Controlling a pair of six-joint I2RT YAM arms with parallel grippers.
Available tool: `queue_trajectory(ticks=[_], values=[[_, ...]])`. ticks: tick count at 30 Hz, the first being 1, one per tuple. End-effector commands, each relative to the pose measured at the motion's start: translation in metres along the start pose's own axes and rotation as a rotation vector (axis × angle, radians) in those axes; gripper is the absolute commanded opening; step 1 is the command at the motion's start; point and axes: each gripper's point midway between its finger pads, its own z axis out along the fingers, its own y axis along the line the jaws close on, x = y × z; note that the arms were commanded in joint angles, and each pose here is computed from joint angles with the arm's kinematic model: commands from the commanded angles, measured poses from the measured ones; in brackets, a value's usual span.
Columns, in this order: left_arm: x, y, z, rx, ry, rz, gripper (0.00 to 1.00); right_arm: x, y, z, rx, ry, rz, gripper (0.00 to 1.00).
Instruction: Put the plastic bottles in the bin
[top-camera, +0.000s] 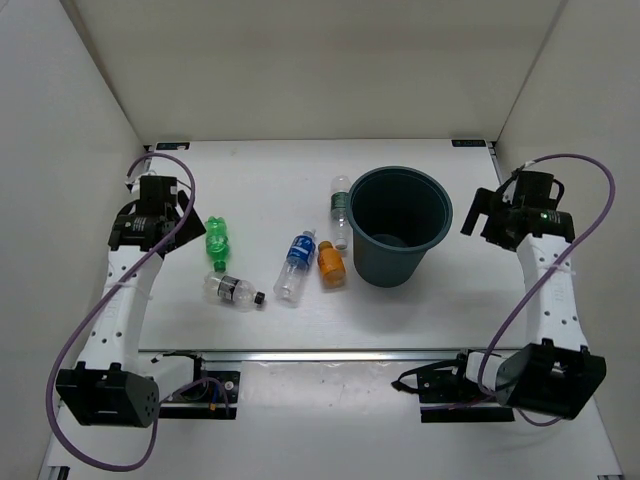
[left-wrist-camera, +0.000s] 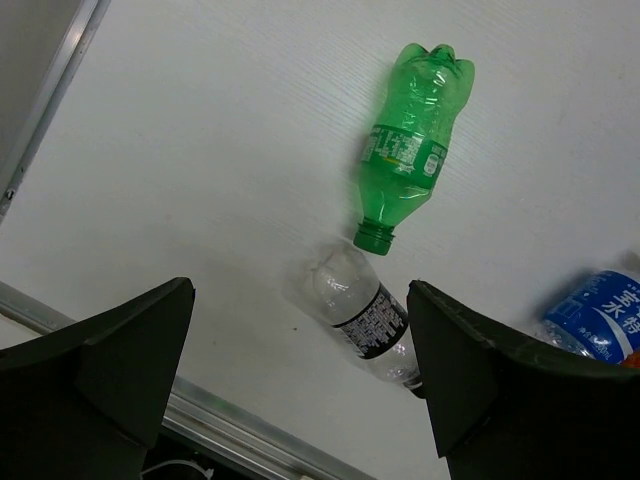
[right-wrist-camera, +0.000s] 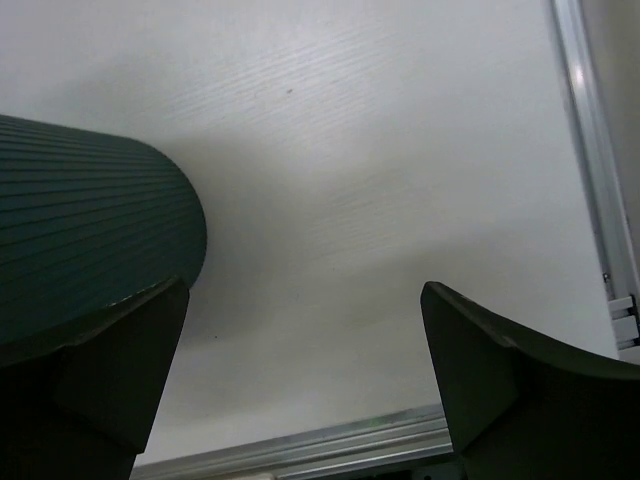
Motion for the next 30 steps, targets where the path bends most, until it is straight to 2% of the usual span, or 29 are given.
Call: queue_trajectory(ticks=[1,5,8,11,15,21,25,27,28,29,30], values=[[0.005,-0.012,0.004,0.043,0.002,-0.006,0.99,-0.031,0.002,-0.02,0.003,-0.165,0.029,0.99],[0.016,-0.025,0.027,0.067,0.027,-0.023,0.99,-0.024,0.022,-0.026,-0.019,-0.23,-0.064,0.99],[0.025,-0.048,0.051,0.124,0.037,-0.022,0.99,-0.021,0.033,-0.028,-0.08,-0.252,-0.073,0.99],[0.035,-0.059,0.077,0.089,0.076,0.012,0.98,-0.016,0.039,-0.022,-0.117,-0.276,-0.099,0.99],[0.046,-0.072,0.109,0.034,0.121,0.101,0.99,-0.014,0.035,-0.021,-0.099,-0.271,-0.078,0.99],[0.06,-0.104,0.14,0.142,0.159,0.085,0.99,-0.006,0.028,-0.012,-0.085,-0.255,-0.043,0.99],[0.066,-0.106,0.159,0.095,0.17,0.109,0.98,-0.008,0.031,-0.013,-0.109,-0.273,-0.04,0.99],[0.066,-0.106,0.168,0.077,0.176,0.124,0.94,-0.009,0.032,-0.017,-0.114,-0.289,-0.046,0.99],[0.068,-0.105,0.171,0.071,0.189,0.128,0.82,-0.012,0.03,-0.018,-0.102,-0.303,-0.05,0.99],[0.066,-0.108,0.173,0.077,0.196,0.128,0.57,-0.012,0.027,-0.017,-0.091,-0.31,-0.04,0.99],[0.06,-0.11,0.171,0.074,0.193,0.128,0.46,-0.01,0.027,-0.018,-0.094,-0.303,-0.049,0.99]])
